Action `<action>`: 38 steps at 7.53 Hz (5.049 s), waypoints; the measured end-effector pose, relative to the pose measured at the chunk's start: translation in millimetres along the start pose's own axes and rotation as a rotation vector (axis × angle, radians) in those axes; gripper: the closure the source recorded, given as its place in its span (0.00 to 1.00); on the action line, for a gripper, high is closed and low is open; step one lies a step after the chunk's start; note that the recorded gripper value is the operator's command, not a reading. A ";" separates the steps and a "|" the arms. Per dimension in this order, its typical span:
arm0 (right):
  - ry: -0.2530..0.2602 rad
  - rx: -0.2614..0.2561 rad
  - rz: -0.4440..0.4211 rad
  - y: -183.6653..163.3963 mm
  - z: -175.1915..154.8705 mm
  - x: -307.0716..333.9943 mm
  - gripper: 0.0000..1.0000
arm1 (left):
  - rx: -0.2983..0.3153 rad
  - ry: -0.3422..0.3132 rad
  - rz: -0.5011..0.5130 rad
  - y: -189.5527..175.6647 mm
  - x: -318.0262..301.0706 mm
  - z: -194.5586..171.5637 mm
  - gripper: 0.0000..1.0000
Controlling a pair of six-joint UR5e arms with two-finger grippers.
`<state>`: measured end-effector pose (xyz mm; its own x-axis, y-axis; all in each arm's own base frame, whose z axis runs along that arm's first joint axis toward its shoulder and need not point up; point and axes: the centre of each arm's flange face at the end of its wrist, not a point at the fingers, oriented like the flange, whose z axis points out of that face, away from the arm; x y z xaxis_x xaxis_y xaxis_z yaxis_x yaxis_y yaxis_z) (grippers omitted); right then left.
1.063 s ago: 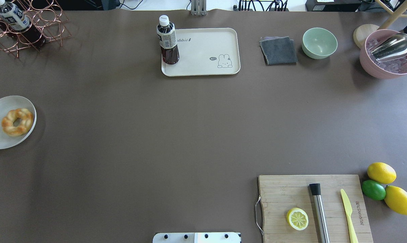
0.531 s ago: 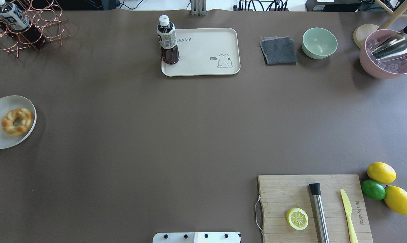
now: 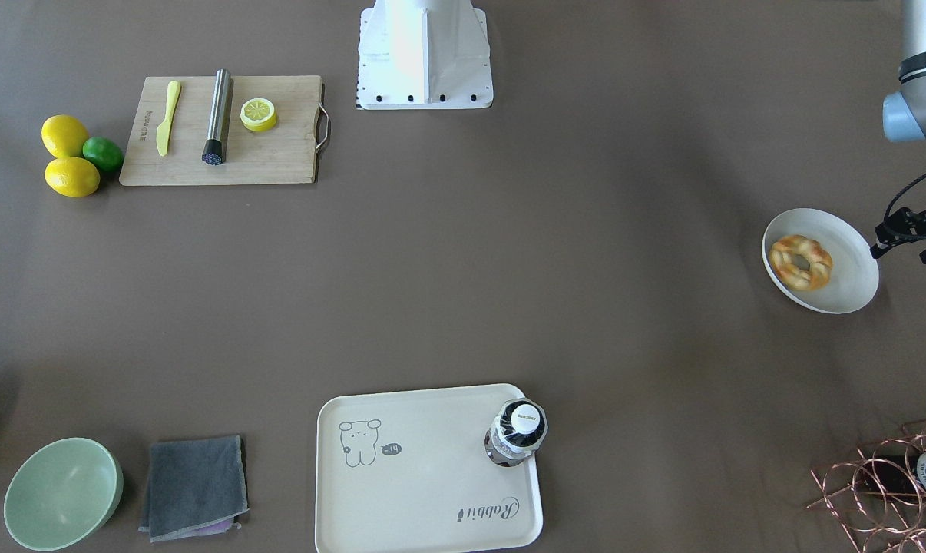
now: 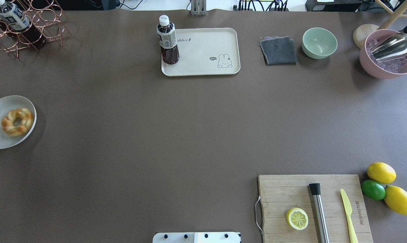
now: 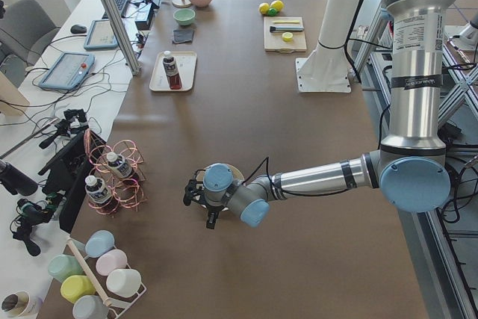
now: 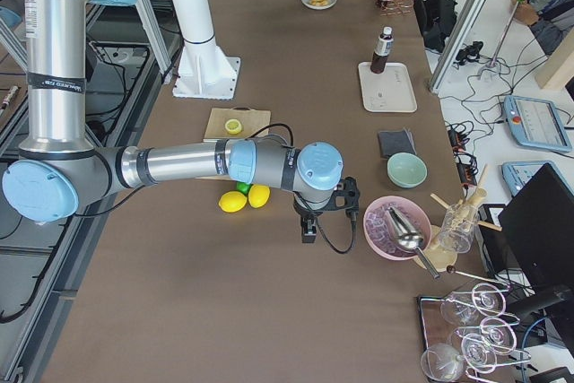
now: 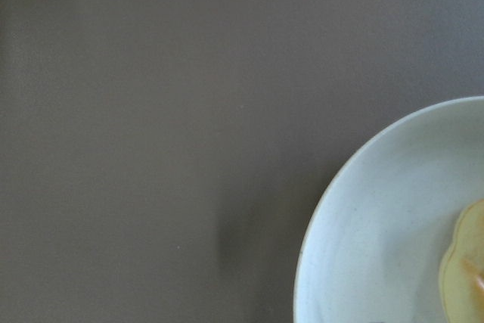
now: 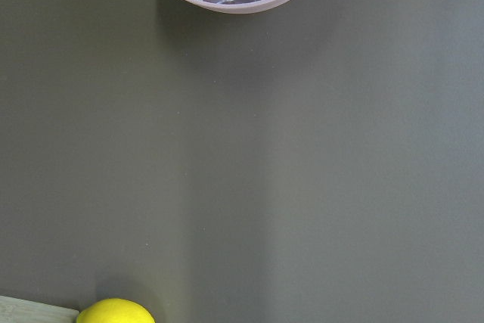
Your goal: Place donut on tray
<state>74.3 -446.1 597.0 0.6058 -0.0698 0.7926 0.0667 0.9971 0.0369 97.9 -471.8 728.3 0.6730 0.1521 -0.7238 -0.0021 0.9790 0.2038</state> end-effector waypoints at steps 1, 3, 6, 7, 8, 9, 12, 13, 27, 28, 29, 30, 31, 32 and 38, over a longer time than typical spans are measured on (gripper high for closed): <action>-0.001 0.000 0.000 0.0 0.1 -0.1 0.00 | -0.003 0.001 0.003 0.8 1.4 2.2 0.19; -0.001 -0.003 -0.001 -0.3 1.2 -0.8 0.00 | -0.011 0.003 0.006 2.3 3.3 5.7 0.22; -0.002 -0.003 -0.003 -0.4 1.3 -1.8 0.00 | -0.021 0.004 -0.003 4.5 5.0 10.4 0.44; -0.002 -0.003 -0.003 -0.1 1.3 -1.9 0.00 | -0.021 0.009 -0.013 5.2 8.7 12.7 0.83; -0.002 -0.002 -0.004 -0.2 1.1 -2.2 0.00 | -0.018 0.013 -0.031 6.0 11.3 14.3 1.00; -0.002 -0.002 -0.005 -0.5 1.0 -2.9 0.00 | -0.018 0.014 -0.054 6.3 12.5 15.3 1.00; -0.005 0.004 -0.009 -1.7 -1.4 -6.8 0.00 | -0.018 0.024 -0.073 0.1 21.0 15.4 1.00; -0.014 0.010 -0.011 -2.7 -3.9 -11.0 0.00 | -0.019 0.042 -0.076 -7.2 30.5 11.4 1.00; -0.188 0.039 0.330 -15.9 53.9 -386.5 0.00 | -0.106 0.271 -0.403 -76.0 650.5 -119.8 1.00; -0.213 0.029 0.360 -7.7 60.8 -423.5 0.00 | -0.105 0.286 -0.417 -67.5 675.6 -124.9 1.00; -0.229 0.024 0.385 -1.7 67.7 -455.1 0.00 | -0.101 0.295 -0.418 -57.4 696.6 -126.0 1.00; -0.234 0.027 0.394 3.6 76.0 -479.0 0.00 | -0.099 0.304 -0.419 -50.8 710.1 -128.2 1.00; -0.233 0.033 0.395 8.4 84.2 -494.0 0.01 | -0.098 0.313 -0.424 -46.8 719.7 -131.1 1.00; -0.231 0.035 0.393 11.5 89.4 -502.3 0.01 | -0.086 0.317 -0.426 -42.4 727.2 -131.9 1.00; -0.221 0.003 0.393 25.5 108.9 -518.2 0.48 | -0.012 0.345 -0.414 -27.4 748.8 -143.5 1.00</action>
<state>-324.2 -381.2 253.6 0.4004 0.3225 0.8577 -0.1369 0.9466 -0.2920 495.8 -365.3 86.1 0.3372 -0.2130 -0.9170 0.2024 0.9677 -0.1503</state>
